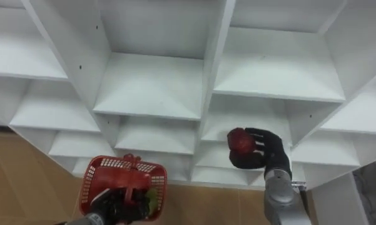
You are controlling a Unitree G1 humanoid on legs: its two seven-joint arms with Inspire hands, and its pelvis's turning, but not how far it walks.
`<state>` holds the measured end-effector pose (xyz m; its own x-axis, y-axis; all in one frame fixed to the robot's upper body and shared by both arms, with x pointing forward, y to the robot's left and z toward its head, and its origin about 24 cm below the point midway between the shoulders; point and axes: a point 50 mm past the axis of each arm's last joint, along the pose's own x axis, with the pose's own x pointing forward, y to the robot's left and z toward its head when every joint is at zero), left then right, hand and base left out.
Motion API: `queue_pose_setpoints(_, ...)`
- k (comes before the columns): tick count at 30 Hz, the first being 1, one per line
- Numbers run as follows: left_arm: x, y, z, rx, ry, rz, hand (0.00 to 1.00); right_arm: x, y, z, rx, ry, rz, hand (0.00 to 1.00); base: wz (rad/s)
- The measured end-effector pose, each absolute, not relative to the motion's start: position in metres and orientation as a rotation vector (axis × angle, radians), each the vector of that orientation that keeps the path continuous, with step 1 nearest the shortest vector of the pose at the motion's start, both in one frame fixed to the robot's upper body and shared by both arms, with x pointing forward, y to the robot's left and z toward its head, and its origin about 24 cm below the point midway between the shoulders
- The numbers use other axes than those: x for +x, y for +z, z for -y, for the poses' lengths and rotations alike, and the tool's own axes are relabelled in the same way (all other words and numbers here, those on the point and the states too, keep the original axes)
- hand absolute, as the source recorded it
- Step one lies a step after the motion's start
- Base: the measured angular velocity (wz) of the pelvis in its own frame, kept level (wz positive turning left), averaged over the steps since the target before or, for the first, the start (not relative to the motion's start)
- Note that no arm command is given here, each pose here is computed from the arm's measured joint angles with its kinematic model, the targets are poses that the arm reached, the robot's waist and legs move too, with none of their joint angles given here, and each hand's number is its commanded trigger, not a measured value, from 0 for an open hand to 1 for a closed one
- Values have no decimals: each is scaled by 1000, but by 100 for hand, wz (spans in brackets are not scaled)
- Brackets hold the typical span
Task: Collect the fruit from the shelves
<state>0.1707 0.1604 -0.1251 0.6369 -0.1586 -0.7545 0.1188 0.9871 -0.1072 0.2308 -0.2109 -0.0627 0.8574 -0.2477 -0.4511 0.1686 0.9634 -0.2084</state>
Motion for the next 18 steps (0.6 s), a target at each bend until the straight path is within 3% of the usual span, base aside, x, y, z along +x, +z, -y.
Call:
queue_pose_setpoints(7,172,-117,-155,-111,-153,-811,100,227,-53,191,-134,-136,-431,100,-11)
queue_pose_setpoints(18,177,-115,-146,-111,-145,-793,100,205,-69,176,-137,-13,-506,100,-5)
